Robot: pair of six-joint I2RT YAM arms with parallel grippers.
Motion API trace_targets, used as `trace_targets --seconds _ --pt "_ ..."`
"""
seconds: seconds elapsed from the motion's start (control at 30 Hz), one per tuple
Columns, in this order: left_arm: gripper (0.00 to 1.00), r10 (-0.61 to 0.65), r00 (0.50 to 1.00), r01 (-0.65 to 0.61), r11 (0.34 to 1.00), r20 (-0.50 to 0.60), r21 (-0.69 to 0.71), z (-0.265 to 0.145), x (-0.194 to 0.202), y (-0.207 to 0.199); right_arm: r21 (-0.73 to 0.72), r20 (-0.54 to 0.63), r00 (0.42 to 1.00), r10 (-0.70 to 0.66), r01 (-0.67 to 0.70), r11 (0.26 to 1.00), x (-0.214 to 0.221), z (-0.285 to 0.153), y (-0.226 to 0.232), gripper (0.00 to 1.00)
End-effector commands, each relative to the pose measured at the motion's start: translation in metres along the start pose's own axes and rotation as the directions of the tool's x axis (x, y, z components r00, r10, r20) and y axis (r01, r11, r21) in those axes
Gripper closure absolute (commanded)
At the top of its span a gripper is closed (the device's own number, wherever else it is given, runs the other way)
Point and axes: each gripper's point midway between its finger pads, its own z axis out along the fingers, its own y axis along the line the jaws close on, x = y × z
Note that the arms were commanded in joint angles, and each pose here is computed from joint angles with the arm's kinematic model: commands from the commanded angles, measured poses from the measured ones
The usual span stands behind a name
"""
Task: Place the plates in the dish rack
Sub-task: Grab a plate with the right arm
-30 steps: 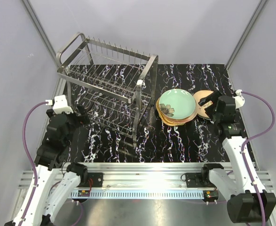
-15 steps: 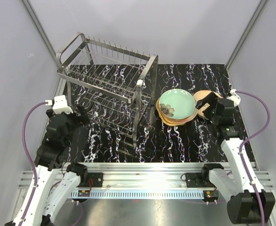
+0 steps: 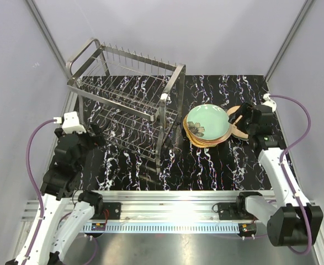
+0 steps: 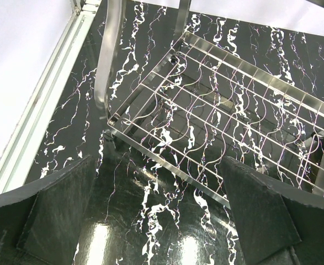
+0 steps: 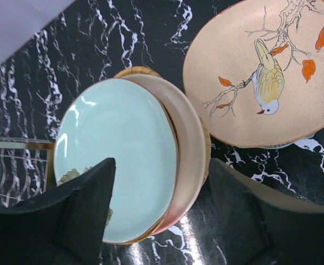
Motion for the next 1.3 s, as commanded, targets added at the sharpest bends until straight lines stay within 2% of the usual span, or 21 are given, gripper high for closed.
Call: trace_targets --seconds 0.0,0.1,0.3,0.8,1.07,1.2,1.27 --pt "0.01 -0.021 0.999 0.02 1.0 0.04 0.023 0.0 -0.011 -0.005 -0.018 -0.029 0.998 -0.051 0.051 0.999 -0.003 0.008 0.006 0.3" --pt "0.01 -0.023 0.999 0.022 0.999 0.044 0.033 -0.001 -0.012 -0.006 0.017 -0.074 0.996 -0.055 0.057 0.998 0.006 0.018 -0.001 0.44" --pt "0.01 -0.018 0.999 0.017 0.999 0.029 0.041 0.001 -0.009 -0.009 0.048 -0.106 0.993 -0.049 0.055 0.997 0.018 0.029 -0.009 0.51" --pt "0.01 -0.021 0.999 0.019 0.998 0.028 0.064 0.0 -0.01 -0.013 0.005 -0.151 0.988 -0.027 0.028 1.0 0.037 0.048 -0.005 0.5" --pt "0.01 -0.018 0.999 0.015 0.996 0.027 0.092 -0.001 -0.011 -0.017 -0.024 -0.189 0.982 -0.016 0.012 1.0 0.047 0.057 -0.001 0.53" --pt "0.01 -0.016 1.0 0.014 0.995 0.026 0.096 -0.001 -0.01 -0.018 -0.012 -0.21 0.978 -0.016 0.014 1.0 0.053 0.061 -0.004 0.57" --pt "0.01 -0.015 1.0 0.013 0.995 0.022 0.099 0.0 -0.01 -0.019 -0.017 -0.215 0.977 -0.018 0.015 1.0 0.054 0.062 -0.003 0.64"
